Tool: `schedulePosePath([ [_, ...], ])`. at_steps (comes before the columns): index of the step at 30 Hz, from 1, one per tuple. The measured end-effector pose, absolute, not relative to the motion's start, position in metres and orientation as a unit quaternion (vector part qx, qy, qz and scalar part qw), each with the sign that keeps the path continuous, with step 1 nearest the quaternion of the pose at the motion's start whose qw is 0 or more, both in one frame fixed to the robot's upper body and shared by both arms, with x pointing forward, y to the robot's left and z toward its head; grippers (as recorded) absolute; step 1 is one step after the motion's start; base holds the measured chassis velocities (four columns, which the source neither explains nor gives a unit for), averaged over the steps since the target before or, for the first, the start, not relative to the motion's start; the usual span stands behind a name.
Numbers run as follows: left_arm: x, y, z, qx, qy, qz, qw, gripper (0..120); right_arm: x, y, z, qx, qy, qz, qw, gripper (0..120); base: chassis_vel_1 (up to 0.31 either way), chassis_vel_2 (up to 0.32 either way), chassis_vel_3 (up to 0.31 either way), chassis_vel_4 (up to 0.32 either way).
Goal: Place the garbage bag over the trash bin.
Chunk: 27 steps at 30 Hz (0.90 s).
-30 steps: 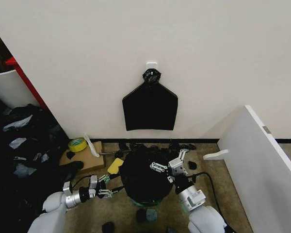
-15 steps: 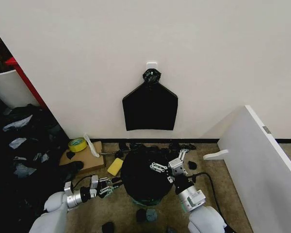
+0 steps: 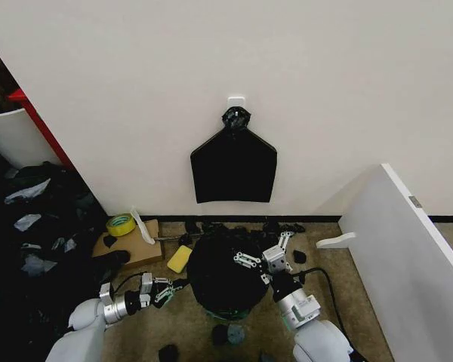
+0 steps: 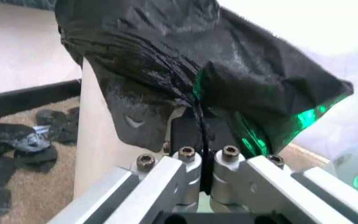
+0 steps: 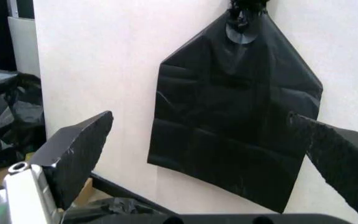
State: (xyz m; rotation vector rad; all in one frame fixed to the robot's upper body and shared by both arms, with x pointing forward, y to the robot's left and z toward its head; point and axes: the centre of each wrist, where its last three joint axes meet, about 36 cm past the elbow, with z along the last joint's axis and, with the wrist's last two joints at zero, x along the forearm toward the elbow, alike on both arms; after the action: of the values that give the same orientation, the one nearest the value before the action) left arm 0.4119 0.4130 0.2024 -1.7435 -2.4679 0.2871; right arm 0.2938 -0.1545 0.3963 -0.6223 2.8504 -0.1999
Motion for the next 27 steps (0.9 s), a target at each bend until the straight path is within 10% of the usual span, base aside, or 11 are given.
schedulePosePath([
  [27, 0.401, 0.413, 0.174, -0.562, -0.816, 0.104, 0.085, 0, 0.283, -0.153, 0.397, -0.213, 0.969, -0.068, 0.107, 100, 0.0, 0.0, 0.0, 0.0],
])
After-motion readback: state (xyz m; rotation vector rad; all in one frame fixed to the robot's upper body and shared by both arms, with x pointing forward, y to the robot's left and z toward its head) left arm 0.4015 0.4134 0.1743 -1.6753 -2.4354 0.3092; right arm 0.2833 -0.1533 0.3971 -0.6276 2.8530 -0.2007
